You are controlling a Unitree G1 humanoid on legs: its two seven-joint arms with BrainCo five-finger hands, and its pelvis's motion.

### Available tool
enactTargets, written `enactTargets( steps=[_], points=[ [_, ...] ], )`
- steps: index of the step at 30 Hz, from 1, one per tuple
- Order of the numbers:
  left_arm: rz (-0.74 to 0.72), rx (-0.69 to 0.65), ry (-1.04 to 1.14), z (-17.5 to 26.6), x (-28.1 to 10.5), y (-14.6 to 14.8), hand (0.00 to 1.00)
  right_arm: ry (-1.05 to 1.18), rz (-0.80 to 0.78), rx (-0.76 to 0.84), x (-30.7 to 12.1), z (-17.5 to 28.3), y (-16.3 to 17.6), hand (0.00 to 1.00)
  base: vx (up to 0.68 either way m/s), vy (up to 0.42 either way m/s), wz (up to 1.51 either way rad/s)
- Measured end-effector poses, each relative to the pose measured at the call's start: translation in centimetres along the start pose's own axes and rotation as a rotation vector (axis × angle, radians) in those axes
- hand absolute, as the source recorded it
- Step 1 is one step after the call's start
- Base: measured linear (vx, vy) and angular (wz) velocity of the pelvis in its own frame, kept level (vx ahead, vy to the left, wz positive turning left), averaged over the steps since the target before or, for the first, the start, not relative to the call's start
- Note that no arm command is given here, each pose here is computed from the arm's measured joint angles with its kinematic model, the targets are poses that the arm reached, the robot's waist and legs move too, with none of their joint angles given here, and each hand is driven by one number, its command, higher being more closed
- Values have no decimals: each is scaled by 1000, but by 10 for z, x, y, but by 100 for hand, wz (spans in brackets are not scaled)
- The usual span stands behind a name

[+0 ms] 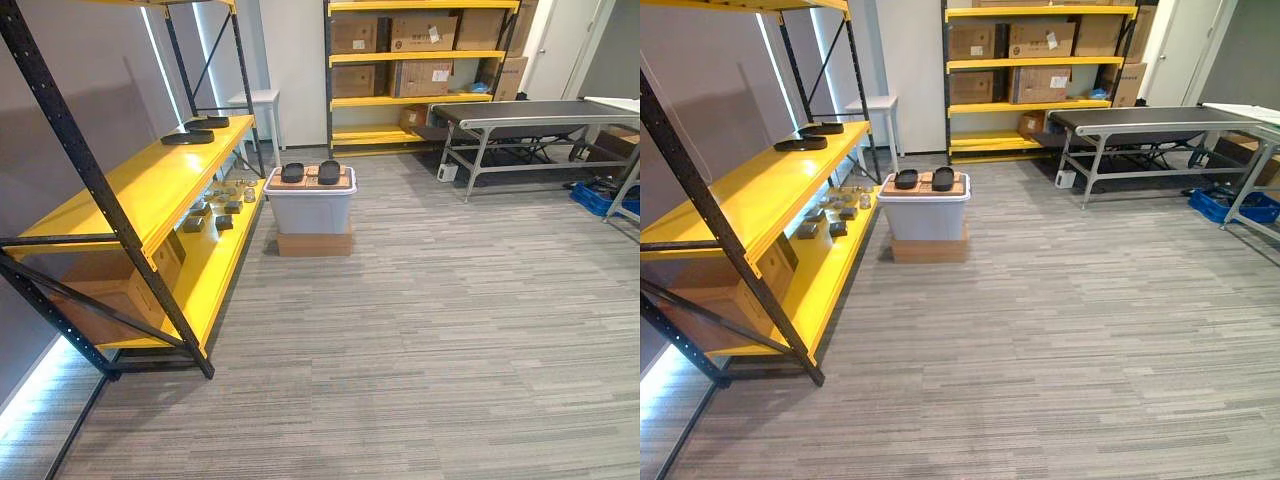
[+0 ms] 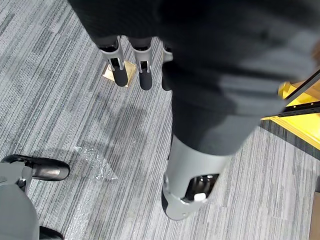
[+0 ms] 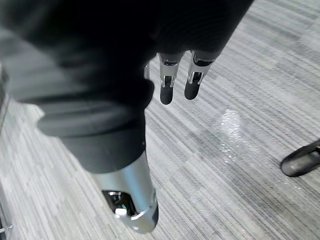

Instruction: Walk over and take plastic housings, then place them on the shelf

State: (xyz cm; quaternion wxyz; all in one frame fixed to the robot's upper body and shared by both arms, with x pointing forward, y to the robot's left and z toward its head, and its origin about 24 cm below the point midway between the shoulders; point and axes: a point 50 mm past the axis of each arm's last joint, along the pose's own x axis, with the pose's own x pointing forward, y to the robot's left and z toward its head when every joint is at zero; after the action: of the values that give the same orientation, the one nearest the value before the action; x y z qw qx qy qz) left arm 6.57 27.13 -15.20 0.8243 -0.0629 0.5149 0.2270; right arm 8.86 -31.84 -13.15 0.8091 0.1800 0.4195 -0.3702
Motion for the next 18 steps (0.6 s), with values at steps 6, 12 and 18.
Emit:
enactTargets(
  steps=[6,12,18],
  points=[
    [-17,-9,5,-3,0,-8,0,-1,4,1,0,0,2,0,-6,-12,-3],
    [-15,-8,-6,-1,0,-8,0,21,46,-15,1,-8,18,0,-2,-10,-6],
    [-41,6,-24,4,1,-16,0,27,76,-26,1,-10,30,0,1,-4,-6]
  ],
)
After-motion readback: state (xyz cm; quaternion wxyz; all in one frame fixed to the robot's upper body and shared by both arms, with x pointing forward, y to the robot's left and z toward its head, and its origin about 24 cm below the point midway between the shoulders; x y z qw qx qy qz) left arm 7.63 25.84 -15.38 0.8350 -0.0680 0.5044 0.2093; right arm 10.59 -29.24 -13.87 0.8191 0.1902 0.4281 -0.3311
